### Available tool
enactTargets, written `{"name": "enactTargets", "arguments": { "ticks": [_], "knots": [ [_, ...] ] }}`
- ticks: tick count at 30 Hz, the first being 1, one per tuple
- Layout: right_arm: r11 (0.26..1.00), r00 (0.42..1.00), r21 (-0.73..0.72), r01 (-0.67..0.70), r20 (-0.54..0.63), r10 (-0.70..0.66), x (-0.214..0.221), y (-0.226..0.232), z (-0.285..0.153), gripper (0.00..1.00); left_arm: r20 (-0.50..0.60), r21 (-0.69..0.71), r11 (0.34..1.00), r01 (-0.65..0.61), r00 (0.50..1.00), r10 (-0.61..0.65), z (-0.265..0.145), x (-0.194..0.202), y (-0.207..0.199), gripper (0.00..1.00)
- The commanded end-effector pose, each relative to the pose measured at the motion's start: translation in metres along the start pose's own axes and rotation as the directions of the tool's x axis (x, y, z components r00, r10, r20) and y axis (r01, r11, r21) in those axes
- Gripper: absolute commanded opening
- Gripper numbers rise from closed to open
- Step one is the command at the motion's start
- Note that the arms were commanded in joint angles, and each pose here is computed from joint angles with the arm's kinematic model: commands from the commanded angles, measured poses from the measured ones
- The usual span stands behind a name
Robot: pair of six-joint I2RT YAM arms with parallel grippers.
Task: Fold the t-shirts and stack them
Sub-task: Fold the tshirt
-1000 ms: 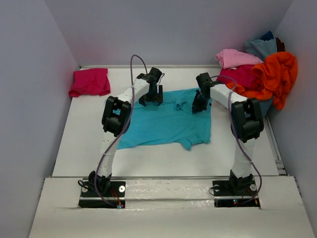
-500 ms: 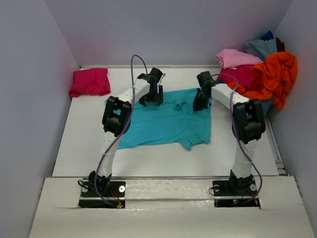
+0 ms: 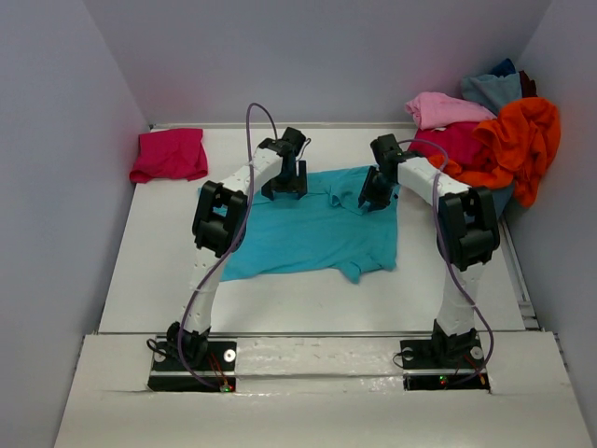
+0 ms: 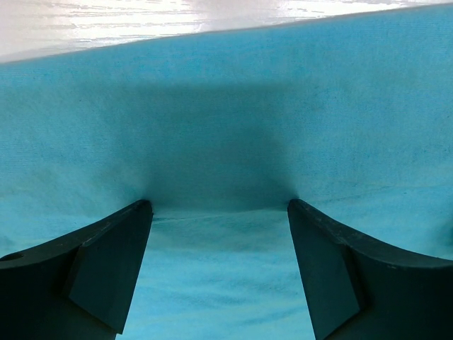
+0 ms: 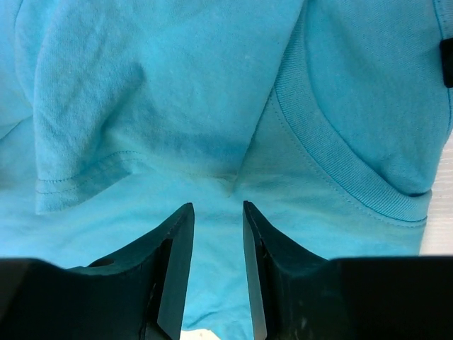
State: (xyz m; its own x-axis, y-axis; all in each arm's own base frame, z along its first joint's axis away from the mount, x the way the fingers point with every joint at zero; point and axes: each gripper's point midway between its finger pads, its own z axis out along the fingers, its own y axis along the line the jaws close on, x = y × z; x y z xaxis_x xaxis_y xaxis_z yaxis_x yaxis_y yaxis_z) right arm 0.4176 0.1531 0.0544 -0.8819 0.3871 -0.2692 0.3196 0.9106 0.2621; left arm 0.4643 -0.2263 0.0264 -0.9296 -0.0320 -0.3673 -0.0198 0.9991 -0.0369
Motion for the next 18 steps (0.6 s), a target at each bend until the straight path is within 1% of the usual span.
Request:
{"name": "enactTargets", "arguments": {
  "ticks": [1, 9, 14, 18],
  "knots": [
    [0.999, 1.000, -0.039, -0.003, 0.019, 0.004, -0.011, 0.011, 0.003, 0.38, -0.036, -0.032, 0.999, 0.005, 0.999, -0.006, -0.003, 0.006, 0.012, 0.92],
    [0.999, 1.000, -0.035, -0.012, -0.021, 0.011, -0.002, 0.007, 0.021, 0.37, -0.037, -0.034, 0.999, 0.010, 0.999, -0.011, -0.003, 0.005, 0.016, 0.92],
    [0.999, 1.000, -0.045, -0.014, -0.021, 0.013, -0.002, 0.009, 0.025, 0.35, -0.038, -0.032, 0.999, 0.010, 0.999, -0.012, -0.002, 0.005, 0.015, 0.92],
    [0.999, 1.000, -0.043, -0.011, -0.011, 0.010, -0.008, 0.011, 0.024, 0.30, -0.039, -0.030, 1.000, 0.009, 0.999, -0.010, -0.001, 0.005, 0.015, 0.92]
  ]
}}
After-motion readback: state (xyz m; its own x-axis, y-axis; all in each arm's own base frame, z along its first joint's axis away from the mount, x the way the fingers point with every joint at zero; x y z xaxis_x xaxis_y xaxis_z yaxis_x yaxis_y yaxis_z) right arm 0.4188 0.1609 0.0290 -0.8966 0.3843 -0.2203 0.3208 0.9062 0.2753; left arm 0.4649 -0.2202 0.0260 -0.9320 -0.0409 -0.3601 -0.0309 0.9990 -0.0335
